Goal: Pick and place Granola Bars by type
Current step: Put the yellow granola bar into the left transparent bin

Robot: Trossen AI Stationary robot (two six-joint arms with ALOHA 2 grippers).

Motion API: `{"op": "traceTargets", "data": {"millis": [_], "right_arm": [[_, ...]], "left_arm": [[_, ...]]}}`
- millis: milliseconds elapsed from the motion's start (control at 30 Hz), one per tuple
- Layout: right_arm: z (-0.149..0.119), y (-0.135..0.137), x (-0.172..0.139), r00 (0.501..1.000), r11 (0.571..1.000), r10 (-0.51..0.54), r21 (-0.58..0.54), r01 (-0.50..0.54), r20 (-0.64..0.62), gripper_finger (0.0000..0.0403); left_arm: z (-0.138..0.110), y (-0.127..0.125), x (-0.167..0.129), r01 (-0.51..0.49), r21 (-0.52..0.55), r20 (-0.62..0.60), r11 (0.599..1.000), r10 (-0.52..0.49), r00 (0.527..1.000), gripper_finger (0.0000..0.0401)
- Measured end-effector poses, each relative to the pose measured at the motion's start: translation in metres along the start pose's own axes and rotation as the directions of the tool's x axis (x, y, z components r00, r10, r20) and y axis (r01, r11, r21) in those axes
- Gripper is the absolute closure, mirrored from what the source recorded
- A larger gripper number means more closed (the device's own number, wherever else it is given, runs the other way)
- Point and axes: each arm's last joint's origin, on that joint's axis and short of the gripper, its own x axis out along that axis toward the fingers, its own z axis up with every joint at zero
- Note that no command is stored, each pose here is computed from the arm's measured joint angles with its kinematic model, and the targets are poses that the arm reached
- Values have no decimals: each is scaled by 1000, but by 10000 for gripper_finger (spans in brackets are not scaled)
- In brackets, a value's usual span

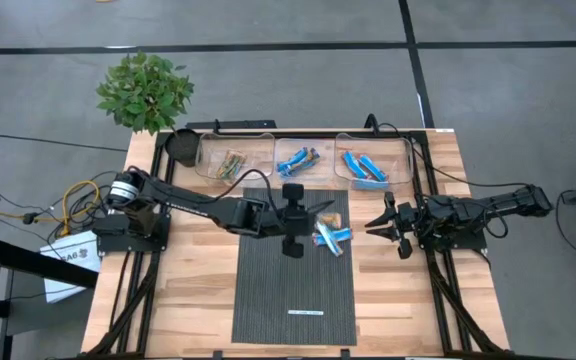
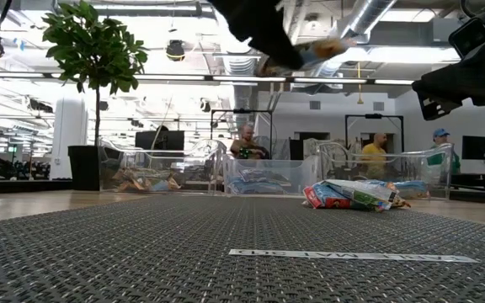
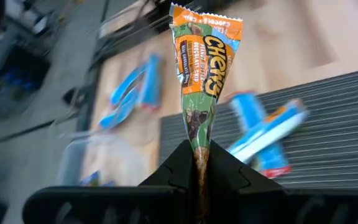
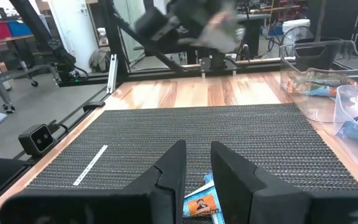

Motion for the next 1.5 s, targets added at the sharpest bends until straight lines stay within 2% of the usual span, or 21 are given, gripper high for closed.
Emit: {"op": "traceTargets", "data": {"millis": [233,433,767,933,1133,1333,1500], "right_arm": [[0,0,0,1000,1000,0,0,0,0,336],[0,0,0,1000,1000,0,0,0,0,336],[0,0,0,1000,1000,-1,0,1,0,336],[0,0,0,1000,1000,-1,0,1,1,336],[0,0,0,1000,1000,0,0,0,0,336],[0,0,0,1000,1000,0,0,0,0,336],[0,0,0,1000,1000,-1,0,1,0,336]], "left_arm": [[-13,22,8,-144,-24,-113,989,140,984,384],[-26,50,1,-225,-43,-221,973,210,952,385],[-51,91,-30,-286,-113,-412,952,217,885,385],[-61,106,-47,-340,-187,-476,922,217,852,385],[-68,117,-53,-393,-254,-518,884,219,827,385],[-73,124,-51,-414,-276,-534,867,220,816,385],[-83,133,-46,-466,-340,-563,817,220,797,385]]}}
